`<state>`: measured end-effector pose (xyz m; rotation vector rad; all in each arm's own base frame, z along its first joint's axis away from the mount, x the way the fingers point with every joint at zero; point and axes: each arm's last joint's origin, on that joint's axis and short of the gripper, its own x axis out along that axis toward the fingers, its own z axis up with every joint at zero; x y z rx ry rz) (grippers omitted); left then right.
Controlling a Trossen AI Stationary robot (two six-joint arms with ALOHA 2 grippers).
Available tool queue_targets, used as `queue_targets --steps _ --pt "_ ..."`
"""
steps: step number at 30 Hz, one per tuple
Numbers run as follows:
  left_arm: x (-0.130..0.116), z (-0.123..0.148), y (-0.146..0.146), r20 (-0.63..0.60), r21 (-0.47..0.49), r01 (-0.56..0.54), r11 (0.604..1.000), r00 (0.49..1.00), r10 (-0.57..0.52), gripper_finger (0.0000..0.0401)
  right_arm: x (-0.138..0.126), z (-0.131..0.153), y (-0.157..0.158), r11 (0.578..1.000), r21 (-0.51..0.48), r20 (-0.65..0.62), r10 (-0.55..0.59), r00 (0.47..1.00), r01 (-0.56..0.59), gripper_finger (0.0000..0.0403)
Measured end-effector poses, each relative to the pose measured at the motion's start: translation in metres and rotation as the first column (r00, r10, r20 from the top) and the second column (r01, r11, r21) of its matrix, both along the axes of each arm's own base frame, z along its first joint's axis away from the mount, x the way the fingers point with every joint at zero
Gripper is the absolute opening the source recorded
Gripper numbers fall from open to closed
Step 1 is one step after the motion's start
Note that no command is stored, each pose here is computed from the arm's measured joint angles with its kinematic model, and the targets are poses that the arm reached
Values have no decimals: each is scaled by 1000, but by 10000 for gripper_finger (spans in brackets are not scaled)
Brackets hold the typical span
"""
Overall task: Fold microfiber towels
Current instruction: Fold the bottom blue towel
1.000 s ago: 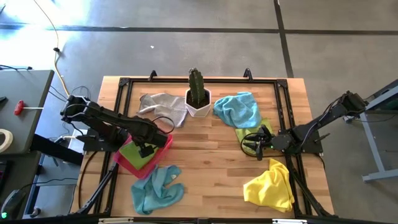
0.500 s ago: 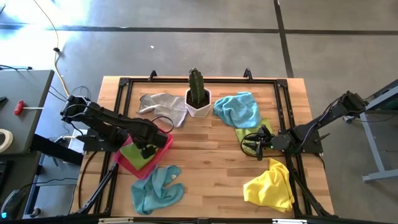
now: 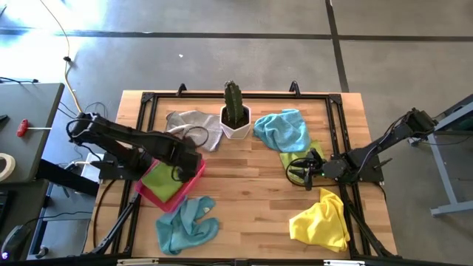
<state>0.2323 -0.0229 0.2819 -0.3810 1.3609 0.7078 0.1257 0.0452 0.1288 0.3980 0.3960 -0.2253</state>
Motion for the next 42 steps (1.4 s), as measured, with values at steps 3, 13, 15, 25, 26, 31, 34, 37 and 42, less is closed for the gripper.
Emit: queue_targets --steps 3,13,15,25,26,31,34,37,42 --pt "22 0 -12 192 33 148 988 970 -152 252 0 0 0 1000 0 0 0 1000 0 142" --pt "69 -46 -101 302 73 581 811 762 -573 252 0 0 0 1000 -1 -1 0 1000 0 142" --pt "70 -63 -120 263 76 646 760 722 -640 252 0 0 0 1000 -2 -3 0 1000 0 142" --pt "51 -96 -189 185 -95 826 555 563 -806 250 0 -1 0 1000 -3 -6 0 1000 0 142" --pt "48 -95 -193 191 -108 836 538 548 -814 251 0 -1 0 1000 -3 -7 0 1000 0 142" --pt "33 -96 -205 143 -109 895 432 444 -885 250 0 -1 0 1000 -4 -8 0 1000 0 142" --pt "31 -99 -207 108 -84 925 372 379 -919 250 0 -1 0 1000 -4 -8 0 1000 0 142" --pt "33 -100 -206 98 -76 939 336 342 -935 249 0 -1 0 1000 -4 -8 0 1000 0 142" --pt "41 -109 -200 76 -81 942 324 330 -941 249 -1 -1 0 1000 -5 -10 0 1000 0 142"
